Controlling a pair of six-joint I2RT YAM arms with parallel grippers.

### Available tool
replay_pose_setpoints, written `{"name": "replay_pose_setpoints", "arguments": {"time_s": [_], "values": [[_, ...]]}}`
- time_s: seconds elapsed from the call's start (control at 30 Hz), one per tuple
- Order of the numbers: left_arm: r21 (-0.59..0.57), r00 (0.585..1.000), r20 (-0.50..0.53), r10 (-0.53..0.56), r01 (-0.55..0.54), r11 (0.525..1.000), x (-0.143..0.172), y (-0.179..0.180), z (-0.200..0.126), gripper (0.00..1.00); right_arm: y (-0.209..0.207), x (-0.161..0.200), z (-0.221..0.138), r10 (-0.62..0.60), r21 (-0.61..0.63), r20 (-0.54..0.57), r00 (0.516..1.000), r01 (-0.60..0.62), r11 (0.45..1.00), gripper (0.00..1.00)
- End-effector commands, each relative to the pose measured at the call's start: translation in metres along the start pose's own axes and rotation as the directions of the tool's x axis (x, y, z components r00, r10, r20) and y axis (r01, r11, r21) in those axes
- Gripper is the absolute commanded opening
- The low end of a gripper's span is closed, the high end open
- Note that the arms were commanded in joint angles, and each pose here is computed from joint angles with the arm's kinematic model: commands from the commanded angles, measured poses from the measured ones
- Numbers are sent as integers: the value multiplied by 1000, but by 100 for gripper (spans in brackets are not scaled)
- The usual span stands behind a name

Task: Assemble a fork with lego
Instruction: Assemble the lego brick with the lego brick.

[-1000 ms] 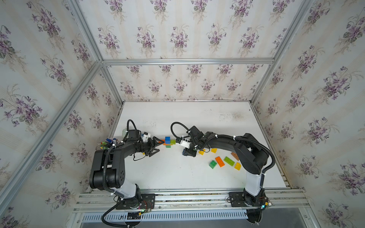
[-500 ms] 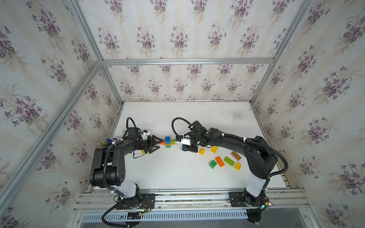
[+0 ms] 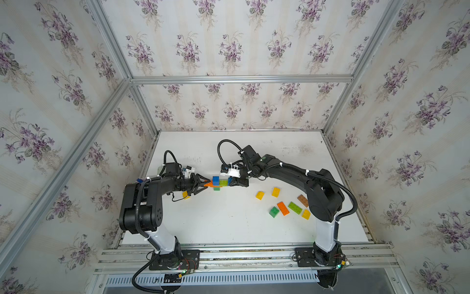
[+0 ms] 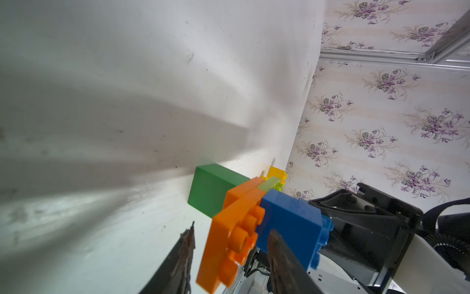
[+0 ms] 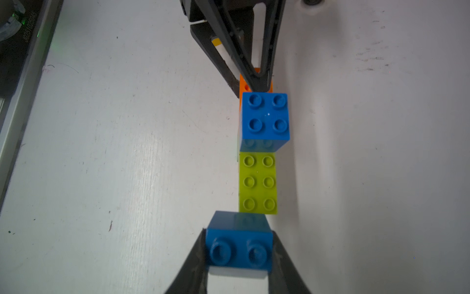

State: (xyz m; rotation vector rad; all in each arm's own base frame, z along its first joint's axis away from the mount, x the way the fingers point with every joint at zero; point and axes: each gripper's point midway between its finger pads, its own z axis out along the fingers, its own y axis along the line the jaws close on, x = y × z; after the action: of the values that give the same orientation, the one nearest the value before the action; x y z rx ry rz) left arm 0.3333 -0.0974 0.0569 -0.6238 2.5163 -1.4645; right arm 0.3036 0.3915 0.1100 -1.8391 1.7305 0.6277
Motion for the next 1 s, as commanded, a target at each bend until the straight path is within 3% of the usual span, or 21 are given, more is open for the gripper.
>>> {"name": "replay_pose_setpoints", "arguments": {"time_s": [0.0, 0.97], "values": [[31, 999, 8, 47, -47, 998, -7, -7, 1, 50, 7, -1, 5, -18, -65, 3, 1000, 18, 998, 22], [57, 998, -28, 62, -60, 997, -4, -1, 10, 33, -8, -12, 17, -24, -109, 19, 1000, 26, 994, 19]]}}
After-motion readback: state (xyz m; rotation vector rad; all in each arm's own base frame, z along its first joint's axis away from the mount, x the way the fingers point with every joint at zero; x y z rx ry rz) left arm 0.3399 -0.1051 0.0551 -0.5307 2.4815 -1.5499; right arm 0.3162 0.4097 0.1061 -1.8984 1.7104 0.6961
